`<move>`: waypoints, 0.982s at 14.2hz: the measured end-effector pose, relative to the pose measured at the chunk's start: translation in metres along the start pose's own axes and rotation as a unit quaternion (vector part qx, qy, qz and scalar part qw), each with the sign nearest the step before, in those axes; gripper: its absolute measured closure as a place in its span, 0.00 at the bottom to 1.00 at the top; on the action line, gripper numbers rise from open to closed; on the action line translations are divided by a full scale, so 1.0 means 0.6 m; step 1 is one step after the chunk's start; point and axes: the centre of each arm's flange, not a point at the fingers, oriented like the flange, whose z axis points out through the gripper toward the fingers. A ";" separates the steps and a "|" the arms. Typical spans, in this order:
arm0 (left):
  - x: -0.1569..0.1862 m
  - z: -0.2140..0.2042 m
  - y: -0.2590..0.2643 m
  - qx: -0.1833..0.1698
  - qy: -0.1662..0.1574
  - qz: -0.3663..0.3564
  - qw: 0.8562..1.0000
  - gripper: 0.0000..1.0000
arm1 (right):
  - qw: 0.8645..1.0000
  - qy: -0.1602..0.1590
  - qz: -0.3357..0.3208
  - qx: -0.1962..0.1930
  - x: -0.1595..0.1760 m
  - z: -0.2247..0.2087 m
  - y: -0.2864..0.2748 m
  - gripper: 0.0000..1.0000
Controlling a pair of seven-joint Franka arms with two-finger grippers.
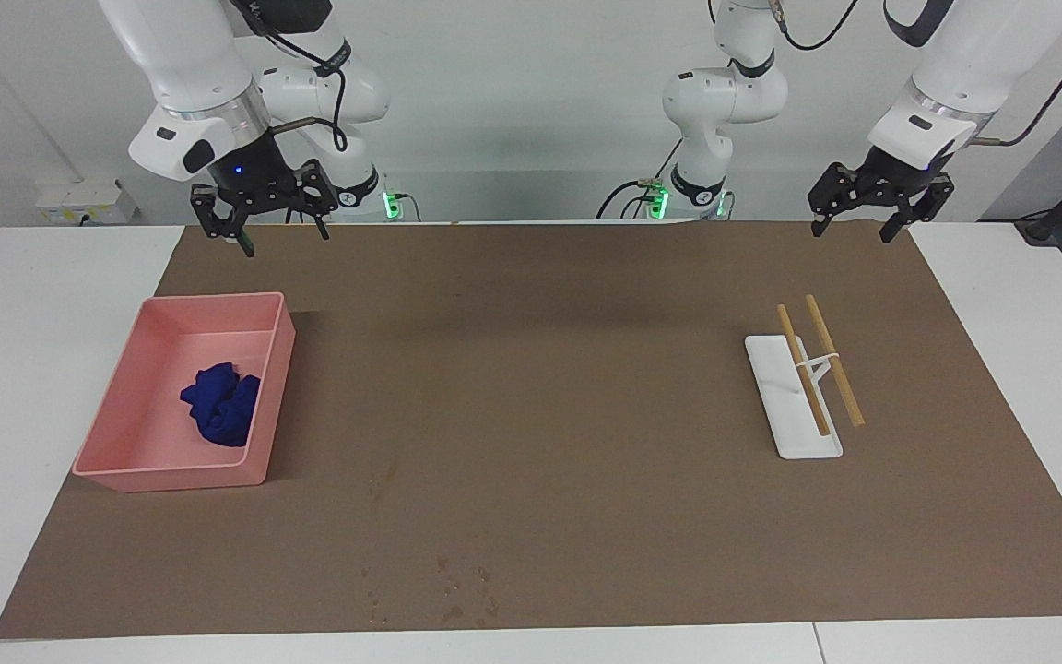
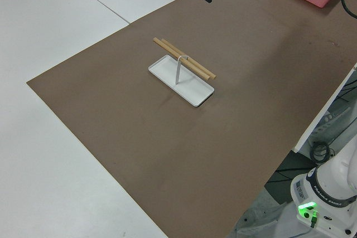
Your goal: Wipe water with towel using both arms
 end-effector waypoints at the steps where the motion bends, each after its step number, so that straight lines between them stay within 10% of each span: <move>1: 0.000 0.000 0.000 0.000 0.000 0.000 1.000 0.00 | 1.000 -0.001 0.000 0.000 0.000 0.001 -0.002 0.00; 14: 0.000 0.000 0.000 0.000 0.000 0.000 1.000 0.00 | 1.000 -0.006 0.019 0.002 -0.006 -0.001 0.033 0.00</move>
